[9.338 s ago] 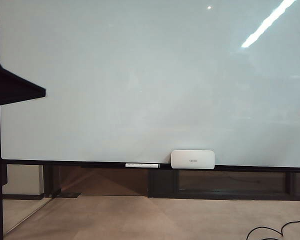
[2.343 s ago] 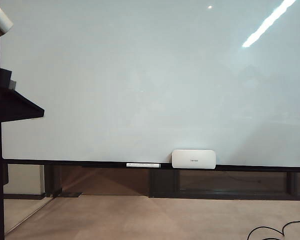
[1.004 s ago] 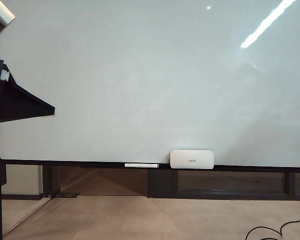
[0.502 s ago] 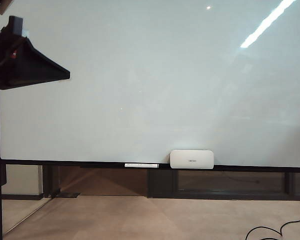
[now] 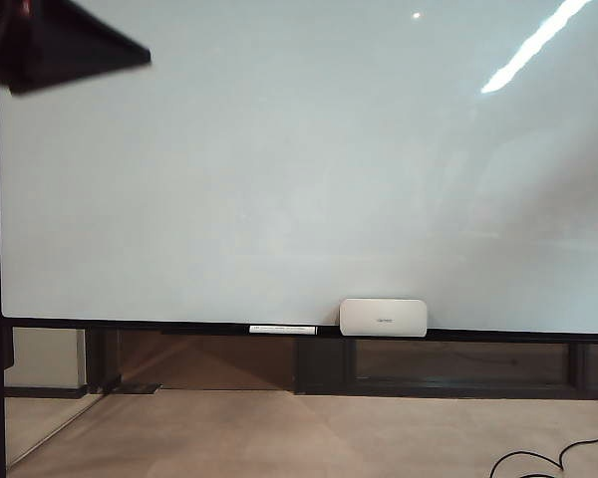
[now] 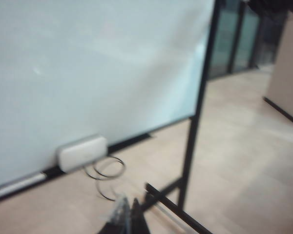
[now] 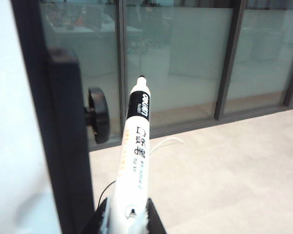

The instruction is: Reach to the right to find the marker pen, pick it up, and write the number 15 on the whiteboard.

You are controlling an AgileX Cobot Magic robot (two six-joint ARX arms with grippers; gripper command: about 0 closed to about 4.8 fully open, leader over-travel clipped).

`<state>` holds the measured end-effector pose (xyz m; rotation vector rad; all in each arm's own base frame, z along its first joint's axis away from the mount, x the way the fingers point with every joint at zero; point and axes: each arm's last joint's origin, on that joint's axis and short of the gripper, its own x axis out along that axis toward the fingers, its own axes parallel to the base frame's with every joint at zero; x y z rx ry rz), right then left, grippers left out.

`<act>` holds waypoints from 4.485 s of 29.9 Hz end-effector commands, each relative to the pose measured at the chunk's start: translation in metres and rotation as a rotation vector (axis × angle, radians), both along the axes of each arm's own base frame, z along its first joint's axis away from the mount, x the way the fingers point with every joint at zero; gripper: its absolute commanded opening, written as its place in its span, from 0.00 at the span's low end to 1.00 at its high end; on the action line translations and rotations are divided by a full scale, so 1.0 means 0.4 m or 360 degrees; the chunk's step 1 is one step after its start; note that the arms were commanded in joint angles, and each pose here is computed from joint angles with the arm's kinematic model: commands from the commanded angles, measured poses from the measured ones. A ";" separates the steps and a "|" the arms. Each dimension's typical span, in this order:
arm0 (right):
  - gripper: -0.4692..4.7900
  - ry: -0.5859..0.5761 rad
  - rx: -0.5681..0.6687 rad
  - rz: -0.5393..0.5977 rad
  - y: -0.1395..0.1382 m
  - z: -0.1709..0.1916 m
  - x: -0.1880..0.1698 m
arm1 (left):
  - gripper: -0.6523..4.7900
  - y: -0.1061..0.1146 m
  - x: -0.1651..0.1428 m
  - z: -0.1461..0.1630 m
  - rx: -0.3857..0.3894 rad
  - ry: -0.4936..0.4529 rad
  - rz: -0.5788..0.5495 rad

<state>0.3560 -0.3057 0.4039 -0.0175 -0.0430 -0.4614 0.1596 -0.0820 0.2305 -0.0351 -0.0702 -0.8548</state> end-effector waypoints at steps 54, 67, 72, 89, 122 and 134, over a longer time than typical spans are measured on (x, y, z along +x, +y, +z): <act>0.09 0.0045 -0.0125 0.1623 1.043 0.252 -0.115 | 0.11 0.145 -0.267 0.381 0.0092 -0.0468 0.0705; 0.09 -0.0031 -0.0145 0.1618 1.040 0.219 -0.038 | 0.11 0.132 -0.238 0.375 0.0242 -0.0491 0.0703; 0.09 0.0000 -0.0138 0.1605 1.058 0.172 0.022 | 0.11 0.124 -0.228 0.373 0.0260 -0.0487 0.0632; 0.09 -0.0096 -0.0055 0.1437 1.118 0.124 0.082 | 0.11 0.100 -0.169 0.390 0.0165 -0.0498 0.0660; 0.09 -0.0277 -0.0025 0.1351 1.224 0.101 0.090 | 0.11 0.066 -0.097 0.382 0.0127 -0.0433 0.0582; 0.09 -0.0371 -0.0035 0.1348 1.231 0.095 0.105 | 0.11 0.065 -0.099 0.391 0.0104 -0.0494 0.0544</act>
